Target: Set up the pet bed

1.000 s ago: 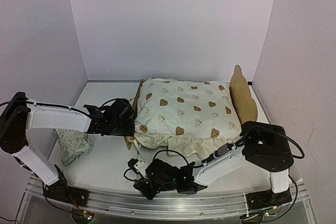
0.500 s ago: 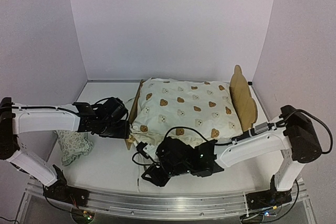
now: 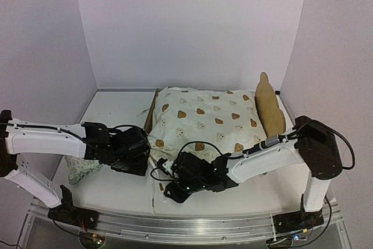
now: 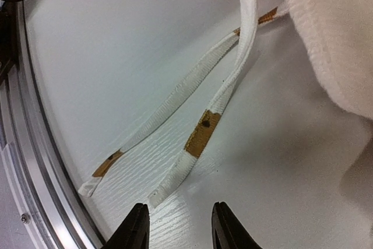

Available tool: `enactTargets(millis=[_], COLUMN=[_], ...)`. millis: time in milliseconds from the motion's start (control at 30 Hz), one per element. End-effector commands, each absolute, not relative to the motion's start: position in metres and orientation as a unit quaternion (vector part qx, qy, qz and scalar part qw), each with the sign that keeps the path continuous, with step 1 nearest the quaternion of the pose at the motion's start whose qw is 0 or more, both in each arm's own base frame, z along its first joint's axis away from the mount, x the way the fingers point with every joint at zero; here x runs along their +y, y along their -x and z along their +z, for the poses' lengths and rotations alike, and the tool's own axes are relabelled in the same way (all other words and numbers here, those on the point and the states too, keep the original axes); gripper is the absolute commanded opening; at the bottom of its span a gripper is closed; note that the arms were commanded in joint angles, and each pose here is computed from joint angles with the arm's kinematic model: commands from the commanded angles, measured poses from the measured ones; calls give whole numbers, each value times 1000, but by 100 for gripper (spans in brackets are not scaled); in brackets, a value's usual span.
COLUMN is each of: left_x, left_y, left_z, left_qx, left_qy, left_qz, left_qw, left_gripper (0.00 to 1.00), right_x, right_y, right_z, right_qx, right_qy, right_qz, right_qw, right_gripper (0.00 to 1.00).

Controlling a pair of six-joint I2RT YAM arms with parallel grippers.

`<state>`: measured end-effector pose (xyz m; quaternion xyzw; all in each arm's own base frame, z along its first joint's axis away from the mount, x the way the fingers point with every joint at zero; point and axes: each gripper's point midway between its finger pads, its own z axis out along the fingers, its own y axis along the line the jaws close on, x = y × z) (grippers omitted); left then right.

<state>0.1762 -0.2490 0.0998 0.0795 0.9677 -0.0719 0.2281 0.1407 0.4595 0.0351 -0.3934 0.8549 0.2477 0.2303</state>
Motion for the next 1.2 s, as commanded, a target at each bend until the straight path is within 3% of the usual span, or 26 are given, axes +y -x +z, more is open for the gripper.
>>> enactTargets(millis=[0,533,800,1000,1167], left_x=[-266,-295,-307,-297,-272], left_y=[-153,-87,-68,-95,-121], left_z=[92,64,45,59,97], left_qx=[971,967,965,971,965], left_qy=[-88,-155,-194,-148,-86], left_qz=[-108,-159,-144,-94,-71], left_qw=[195,123,98,160,236], left_gripper=[56,48,47,44,49], right_x=[472,459,413,412,447], right_y=[-142,-135,-140,-125,-99], right_z=[38,18,26,42,59], right_qx=[853,851,864,860,842], right_qy=[393,381,352,344,362], right_qz=[254,275,245,283,305], right_qw=[233,234,265,250,257], right_gripper=[38,33,33,33,34])
